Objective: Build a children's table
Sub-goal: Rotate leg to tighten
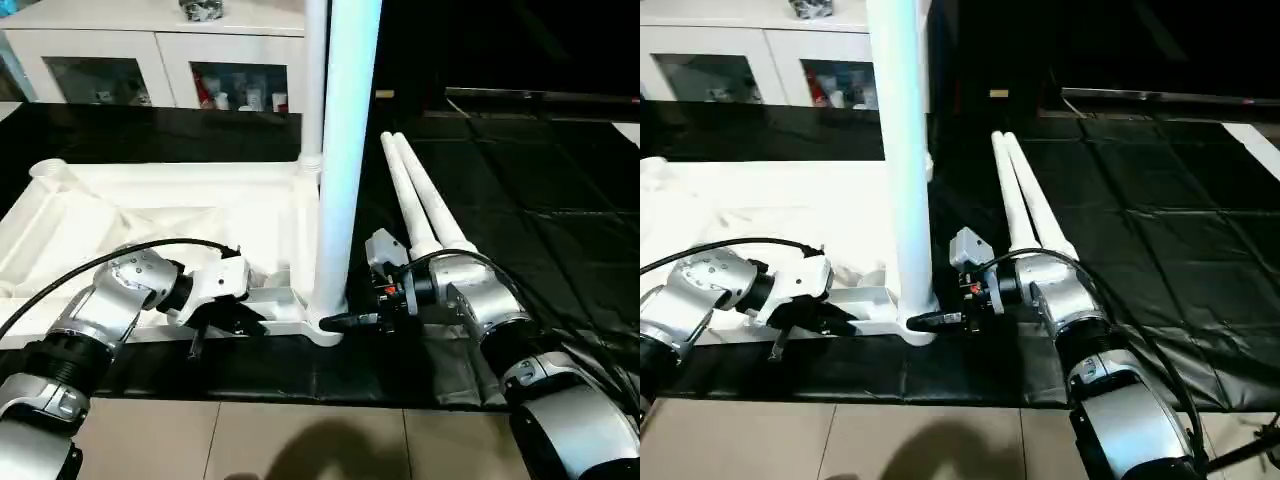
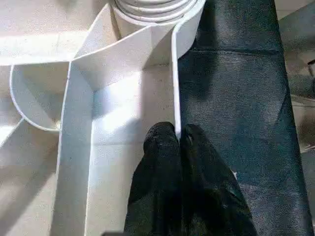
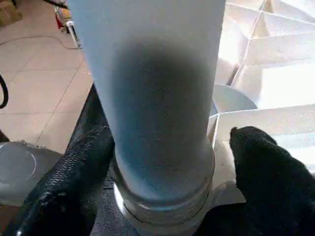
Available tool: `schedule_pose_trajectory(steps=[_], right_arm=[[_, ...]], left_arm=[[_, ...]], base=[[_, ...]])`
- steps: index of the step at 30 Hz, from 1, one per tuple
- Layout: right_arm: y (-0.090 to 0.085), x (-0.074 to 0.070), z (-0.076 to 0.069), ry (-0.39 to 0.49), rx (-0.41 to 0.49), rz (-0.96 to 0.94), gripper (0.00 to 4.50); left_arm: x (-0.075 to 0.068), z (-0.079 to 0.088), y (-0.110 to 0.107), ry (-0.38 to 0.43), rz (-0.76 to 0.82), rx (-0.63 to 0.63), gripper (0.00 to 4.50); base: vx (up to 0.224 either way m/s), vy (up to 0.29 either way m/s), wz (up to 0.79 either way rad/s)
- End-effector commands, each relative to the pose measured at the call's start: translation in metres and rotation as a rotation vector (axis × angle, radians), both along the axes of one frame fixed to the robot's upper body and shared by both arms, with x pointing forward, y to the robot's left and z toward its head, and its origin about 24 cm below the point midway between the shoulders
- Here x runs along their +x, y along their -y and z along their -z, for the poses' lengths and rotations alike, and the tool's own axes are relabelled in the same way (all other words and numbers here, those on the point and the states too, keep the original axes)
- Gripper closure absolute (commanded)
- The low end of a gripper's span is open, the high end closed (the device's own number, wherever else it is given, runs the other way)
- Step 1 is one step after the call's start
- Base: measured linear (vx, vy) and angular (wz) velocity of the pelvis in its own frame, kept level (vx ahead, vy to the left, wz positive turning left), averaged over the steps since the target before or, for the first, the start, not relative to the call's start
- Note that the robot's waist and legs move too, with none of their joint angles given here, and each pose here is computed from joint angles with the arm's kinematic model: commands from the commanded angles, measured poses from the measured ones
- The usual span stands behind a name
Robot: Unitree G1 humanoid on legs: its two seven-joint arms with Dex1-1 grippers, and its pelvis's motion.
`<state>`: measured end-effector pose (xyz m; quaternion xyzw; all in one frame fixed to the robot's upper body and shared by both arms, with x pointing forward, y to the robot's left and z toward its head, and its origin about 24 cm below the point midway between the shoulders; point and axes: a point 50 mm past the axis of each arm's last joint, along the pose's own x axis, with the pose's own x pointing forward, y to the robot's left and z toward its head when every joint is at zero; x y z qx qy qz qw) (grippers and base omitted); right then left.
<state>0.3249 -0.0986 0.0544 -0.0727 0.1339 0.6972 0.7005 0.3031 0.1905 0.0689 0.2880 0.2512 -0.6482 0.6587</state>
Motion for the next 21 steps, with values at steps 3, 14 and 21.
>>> schedule_pose_trajectory(steps=[3,14,21], right_arm=[[-0.0045,0.0024,-0.0043,0.021,0.004,-0.019,1.15],[-0.0096,-0.0004,-0.0010,0.009,0.007,-0.055,1.80],[-0.0109,-0.0026,0.0039,-0.029,0.036,-0.020,1.80]], left_arm=[[-0.0094,0.0116,0.0080,-0.050,0.087,0.041,4.50],[-0.0081,0.0127,0.0061,-0.044,0.081,0.047,4.50],[-0.0006,0.0123,0.0064,-0.030,-0.018,0.006,4.50]], base=[[0.000,0.000,0.00],[0.000,0.000,0.00],[0.000,0.000,0.00]])
